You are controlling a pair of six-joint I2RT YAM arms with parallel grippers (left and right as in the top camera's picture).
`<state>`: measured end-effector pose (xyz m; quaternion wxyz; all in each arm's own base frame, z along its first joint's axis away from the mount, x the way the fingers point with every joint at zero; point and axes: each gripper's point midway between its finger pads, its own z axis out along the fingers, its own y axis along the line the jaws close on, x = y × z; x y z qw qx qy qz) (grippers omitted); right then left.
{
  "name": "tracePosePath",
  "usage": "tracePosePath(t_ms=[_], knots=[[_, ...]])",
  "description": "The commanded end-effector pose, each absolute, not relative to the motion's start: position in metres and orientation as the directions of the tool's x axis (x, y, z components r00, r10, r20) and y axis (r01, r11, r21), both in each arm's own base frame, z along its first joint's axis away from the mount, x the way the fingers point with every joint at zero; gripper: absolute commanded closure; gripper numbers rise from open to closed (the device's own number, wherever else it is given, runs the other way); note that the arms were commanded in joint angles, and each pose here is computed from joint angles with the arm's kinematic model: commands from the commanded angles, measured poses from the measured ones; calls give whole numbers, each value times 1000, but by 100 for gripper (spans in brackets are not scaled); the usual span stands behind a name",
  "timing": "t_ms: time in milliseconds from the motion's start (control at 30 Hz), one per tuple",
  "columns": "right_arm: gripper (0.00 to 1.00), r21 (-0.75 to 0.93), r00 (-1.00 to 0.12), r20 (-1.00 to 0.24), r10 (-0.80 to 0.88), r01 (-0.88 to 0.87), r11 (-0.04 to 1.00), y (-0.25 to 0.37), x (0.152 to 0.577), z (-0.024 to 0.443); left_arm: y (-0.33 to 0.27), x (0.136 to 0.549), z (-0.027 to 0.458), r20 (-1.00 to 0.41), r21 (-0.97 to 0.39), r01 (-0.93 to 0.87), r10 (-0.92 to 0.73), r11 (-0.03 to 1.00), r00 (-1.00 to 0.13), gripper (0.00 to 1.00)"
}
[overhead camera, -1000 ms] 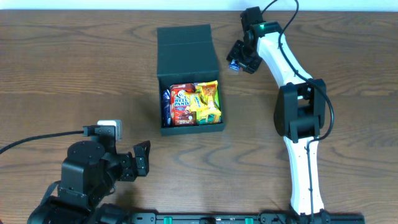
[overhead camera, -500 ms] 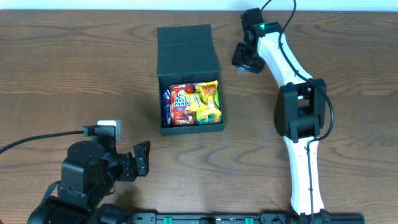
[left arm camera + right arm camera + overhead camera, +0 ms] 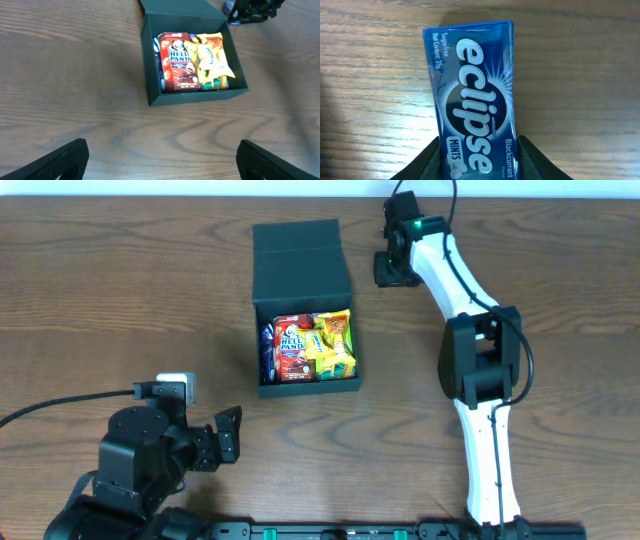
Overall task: Pack container
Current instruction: 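Carry the Eclipse tin into the black box's left side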
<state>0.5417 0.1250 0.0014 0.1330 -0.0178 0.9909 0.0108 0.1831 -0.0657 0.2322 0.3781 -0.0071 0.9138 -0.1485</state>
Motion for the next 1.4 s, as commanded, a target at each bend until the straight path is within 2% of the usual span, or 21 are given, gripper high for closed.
tracePosePath(t_ms=[0,67,200,400,633,867,1067,1233,1367], knots=[[73,-14,-974,-193,-118,-117,993,135,528,-36,-66,183,234,-694,-273,105,-120,956,-710,5],[86,-14,-973,-194,-122,-121,993,137,527,-35,-66,183,234,-694,-273,105,-120,956,-710,5],[98,-12,-973,-196,-121,-121,993,137,527,-32,-66,183,234,-694,-273,105,-120,956,-710,5],[99,35,-965,-234,-120,-131,991,146,531,-7,-66,183,234,-694,-273,105,-120,956,-710,5],[98,87,-937,-327,-119,-156,984,159,535,55,-66,183,234,-694,-272,105,-120,956,-710,5],[99,112,-923,-359,-140,-192,975,178,507,121,-66,183,234,-694,-273,105,-120,956,-710,5],[99,227,-953,-281,-114,-182,957,220,460,149,-66,183,234,-694,-273,105,-120,956,-710,5],[99,270,-978,-159,-138,-177,946,257,415,144,-66,183,234,-694,-273,105,-120,956,-710,5],[99,265,-974,-121,-191,-218,939,289,384,142,-66,183,234,-694,-272,105,-120,956,-710,5]])
